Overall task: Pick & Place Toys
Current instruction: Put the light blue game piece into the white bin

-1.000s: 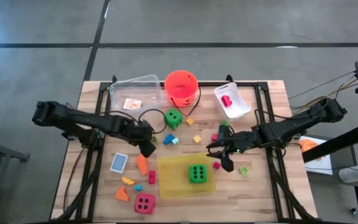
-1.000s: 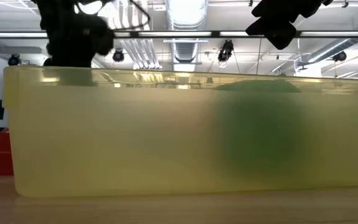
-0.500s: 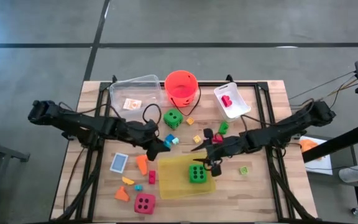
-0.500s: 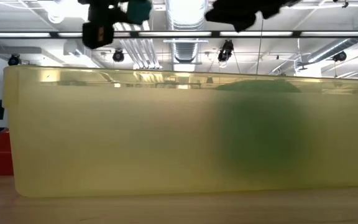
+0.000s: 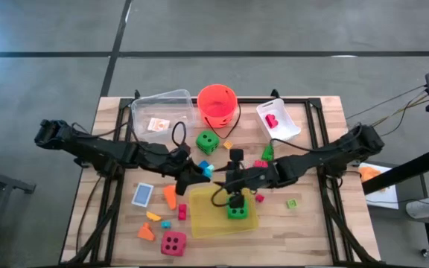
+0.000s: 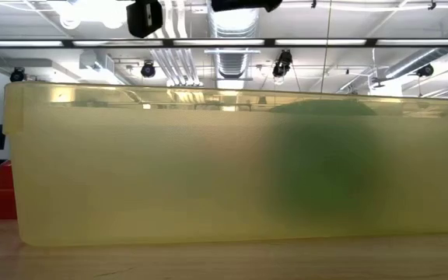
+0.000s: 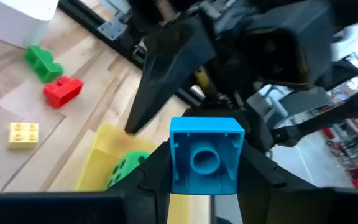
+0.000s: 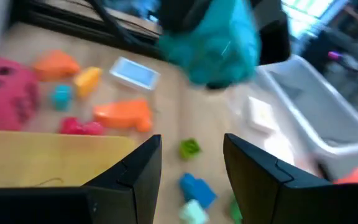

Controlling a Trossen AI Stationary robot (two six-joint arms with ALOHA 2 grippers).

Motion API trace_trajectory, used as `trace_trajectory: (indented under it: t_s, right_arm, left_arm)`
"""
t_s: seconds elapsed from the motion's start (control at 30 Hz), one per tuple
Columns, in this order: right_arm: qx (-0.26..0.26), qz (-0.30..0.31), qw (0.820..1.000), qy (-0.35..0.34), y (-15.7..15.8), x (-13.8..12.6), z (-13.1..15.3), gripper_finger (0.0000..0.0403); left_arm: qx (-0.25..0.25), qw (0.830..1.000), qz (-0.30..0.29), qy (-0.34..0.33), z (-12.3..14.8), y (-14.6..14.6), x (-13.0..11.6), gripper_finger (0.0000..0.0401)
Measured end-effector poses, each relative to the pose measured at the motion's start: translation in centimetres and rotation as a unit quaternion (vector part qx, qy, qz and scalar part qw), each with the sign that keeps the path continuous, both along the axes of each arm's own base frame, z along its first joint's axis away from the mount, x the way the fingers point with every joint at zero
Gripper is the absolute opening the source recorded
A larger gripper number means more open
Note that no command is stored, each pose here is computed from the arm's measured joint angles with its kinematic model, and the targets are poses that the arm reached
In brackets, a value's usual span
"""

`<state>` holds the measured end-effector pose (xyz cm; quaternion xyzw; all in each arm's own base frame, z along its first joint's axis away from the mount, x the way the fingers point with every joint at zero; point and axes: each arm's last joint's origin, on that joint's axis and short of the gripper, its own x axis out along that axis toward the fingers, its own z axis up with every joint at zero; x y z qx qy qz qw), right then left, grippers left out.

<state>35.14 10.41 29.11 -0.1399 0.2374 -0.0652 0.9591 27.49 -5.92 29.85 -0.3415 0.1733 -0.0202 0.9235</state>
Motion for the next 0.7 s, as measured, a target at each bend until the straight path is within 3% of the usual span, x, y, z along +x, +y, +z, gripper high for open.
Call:
trace_trajectory:
  t_s: [0.3,0.57,0.7]
  right_arm:
    - [-0.018,-0.03,0.998,0.05,1.3,0.5,0.5,0.0166]
    - [-0.12,-0.066,0.99,0.02,3.6,-0.5,0.9,0.0166]
    - [-0.138,-0.053,0.989,0.014,4.2,-0.9,1.4,0.0166]
  left_arm:
    - [0.022,1.0,-0.003,-0.005,-0.1,0.0,0.2,0.0122]
    - [0.021,1.0,-0.01,-0.017,0.2,0.0,0.2,0.0123]
    - [0.013,0.999,-0.023,-0.028,0.4,-0.2,0.2,0.0123]
